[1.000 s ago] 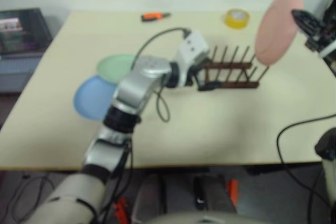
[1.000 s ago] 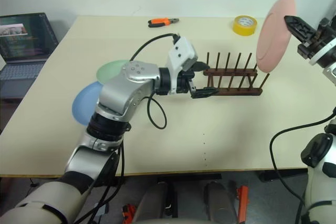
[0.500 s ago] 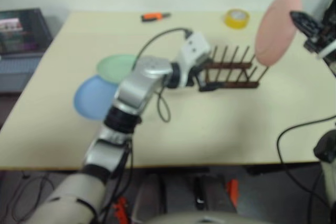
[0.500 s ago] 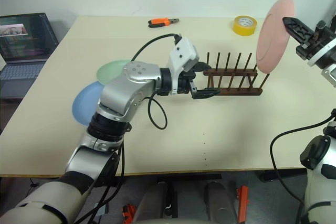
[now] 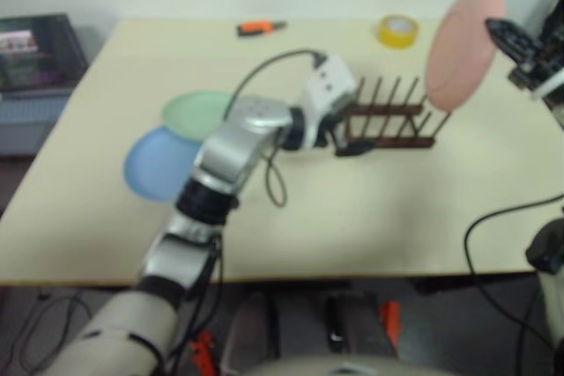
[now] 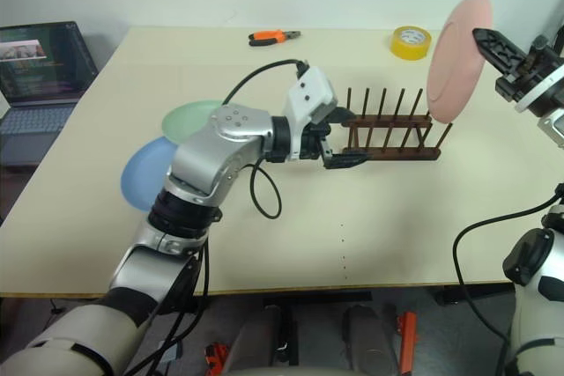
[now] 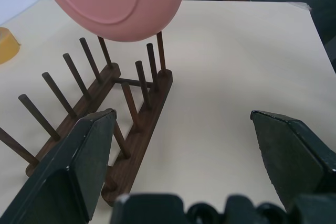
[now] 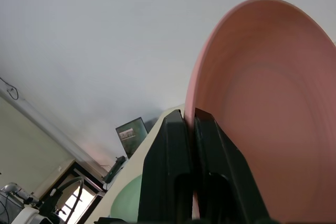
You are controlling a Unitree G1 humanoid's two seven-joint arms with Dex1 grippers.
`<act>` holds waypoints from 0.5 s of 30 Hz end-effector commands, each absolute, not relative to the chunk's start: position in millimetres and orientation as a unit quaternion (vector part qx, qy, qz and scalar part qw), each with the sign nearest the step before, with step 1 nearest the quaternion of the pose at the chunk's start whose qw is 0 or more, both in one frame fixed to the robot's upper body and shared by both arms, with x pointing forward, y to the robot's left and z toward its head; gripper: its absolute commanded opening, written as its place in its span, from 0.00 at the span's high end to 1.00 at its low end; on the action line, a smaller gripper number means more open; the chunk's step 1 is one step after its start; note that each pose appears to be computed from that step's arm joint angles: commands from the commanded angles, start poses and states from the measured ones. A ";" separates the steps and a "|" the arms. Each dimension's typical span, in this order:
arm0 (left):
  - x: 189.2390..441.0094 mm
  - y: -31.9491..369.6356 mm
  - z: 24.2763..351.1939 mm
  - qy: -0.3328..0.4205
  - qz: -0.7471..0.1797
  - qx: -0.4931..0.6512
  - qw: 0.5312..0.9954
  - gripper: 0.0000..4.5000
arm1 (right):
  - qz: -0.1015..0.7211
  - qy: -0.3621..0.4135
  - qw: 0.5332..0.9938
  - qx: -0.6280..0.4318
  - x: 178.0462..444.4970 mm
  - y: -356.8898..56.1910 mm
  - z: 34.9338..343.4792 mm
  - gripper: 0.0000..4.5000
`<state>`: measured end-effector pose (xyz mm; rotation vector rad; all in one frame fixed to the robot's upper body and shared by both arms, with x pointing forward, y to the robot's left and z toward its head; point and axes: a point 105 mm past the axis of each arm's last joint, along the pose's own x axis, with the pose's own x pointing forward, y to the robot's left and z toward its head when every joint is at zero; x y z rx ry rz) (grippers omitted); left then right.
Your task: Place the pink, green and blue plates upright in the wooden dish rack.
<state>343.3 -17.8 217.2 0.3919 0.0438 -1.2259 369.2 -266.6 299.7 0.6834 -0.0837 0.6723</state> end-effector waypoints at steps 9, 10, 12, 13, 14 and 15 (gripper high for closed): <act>338.8 -22.5 228.3 -0.008 -0.574 0.197 0.795 0.00 | 0.315 -0.053 0.893 0.318 367.6 -266.8 311.3 0.99; 338.8 -22.5 228.3 -0.008 -0.574 0.197 0.795 0.00 | 0.318 -0.054 0.891 0.319 367.1 -266.4 311.4 0.99; 338.8 -22.4 228.3 -0.008 -0.574 0.198 0.795 0.00 | 0.318 -0.054 0.893 0.314 366.7 -266.1 310.5 0.99; 339.0 -22.3 228.3 -0.008 -0.573 0.198 0.795 0.00 | 0.317 -0.053 0.893 0.314 366.6 -266.1 309.9 0.99; 339.1 -22.3 228.3 -0.008 -0.573 0.199 0.795 0.00 | 0.318 -0.052 0.893 0.315 366.5 -265.9 309.4 0.99; 339.1 -22.3 228.3 -0.008 -0.573 0.200 0.795 0.00 | 0.318 -0.051 0.892 0.316 366.4 -265.7 308.9 0.99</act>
